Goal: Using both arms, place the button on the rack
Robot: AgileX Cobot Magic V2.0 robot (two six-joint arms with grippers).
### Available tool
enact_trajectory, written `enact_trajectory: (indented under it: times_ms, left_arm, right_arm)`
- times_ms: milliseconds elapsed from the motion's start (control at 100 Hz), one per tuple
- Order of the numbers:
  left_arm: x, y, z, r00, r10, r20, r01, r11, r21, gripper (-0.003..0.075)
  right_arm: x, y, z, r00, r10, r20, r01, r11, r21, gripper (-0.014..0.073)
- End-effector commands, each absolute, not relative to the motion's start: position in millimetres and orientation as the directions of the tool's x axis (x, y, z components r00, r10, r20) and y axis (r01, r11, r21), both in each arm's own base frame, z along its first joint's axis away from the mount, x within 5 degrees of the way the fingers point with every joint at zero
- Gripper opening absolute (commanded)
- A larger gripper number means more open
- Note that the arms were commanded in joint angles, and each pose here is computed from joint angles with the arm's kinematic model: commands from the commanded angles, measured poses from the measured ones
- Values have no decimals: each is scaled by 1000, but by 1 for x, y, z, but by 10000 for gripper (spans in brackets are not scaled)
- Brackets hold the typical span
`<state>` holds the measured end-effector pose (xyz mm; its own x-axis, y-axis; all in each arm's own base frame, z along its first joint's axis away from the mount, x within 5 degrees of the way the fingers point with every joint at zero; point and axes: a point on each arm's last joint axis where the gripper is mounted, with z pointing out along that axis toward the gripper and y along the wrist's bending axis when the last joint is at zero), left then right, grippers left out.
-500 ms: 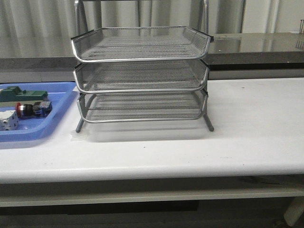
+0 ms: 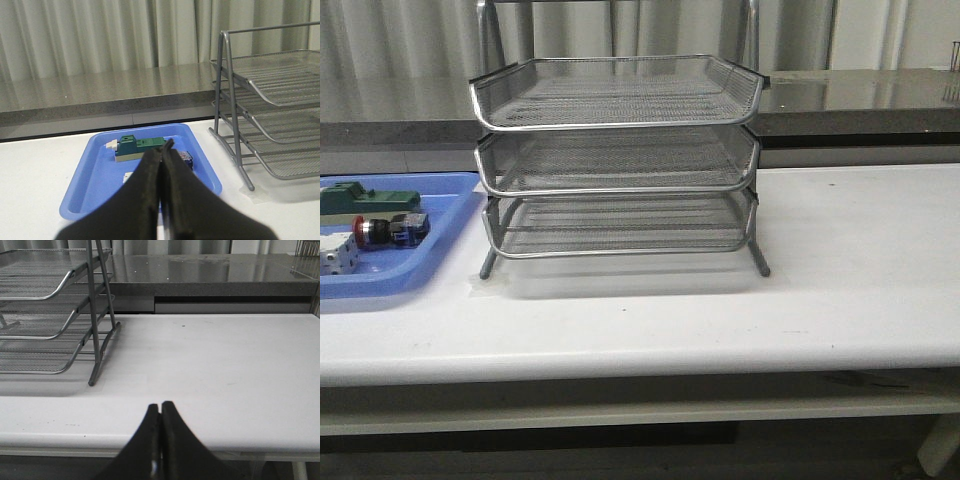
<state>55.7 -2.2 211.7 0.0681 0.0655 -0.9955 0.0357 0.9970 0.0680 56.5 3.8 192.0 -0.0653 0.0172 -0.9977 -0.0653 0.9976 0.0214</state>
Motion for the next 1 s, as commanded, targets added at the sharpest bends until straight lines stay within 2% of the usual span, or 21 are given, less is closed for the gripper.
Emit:
enact_trajectory:
  times_ms: [0,170,410,640,800,990]
  left_arm:
    - [55,-2,203,131,46,-990,35,998,51,-21]
    - [55,-2,203,131,46,-990,35,998,51,-21]
    - [55,-2,203,131,46,-990,35,998,51,-21]
    - [55,-2,203,131,46,-990,35,998,51,-21]
    - [55,-2,203,131,46,-990,35,998,51,-21]
    - [55,-2,203,131,46,-990,35,998,51,-21]
  right_arm:
    - [54,3,207,50,12,-999,-61,998,9,-60]
    - [54,3,207,57,13,-998,-61,998,9,-60]
    - [53,3,216,156,20,-988,-62,998,10,-60]
    - [51,3,238,173,170,-970,-86,984,157,-60]
    - [52,6,264,37,207,-978,-103,974,202,-60]
    - [58,11,304,-154,187,-970,-115,972,206,-60]
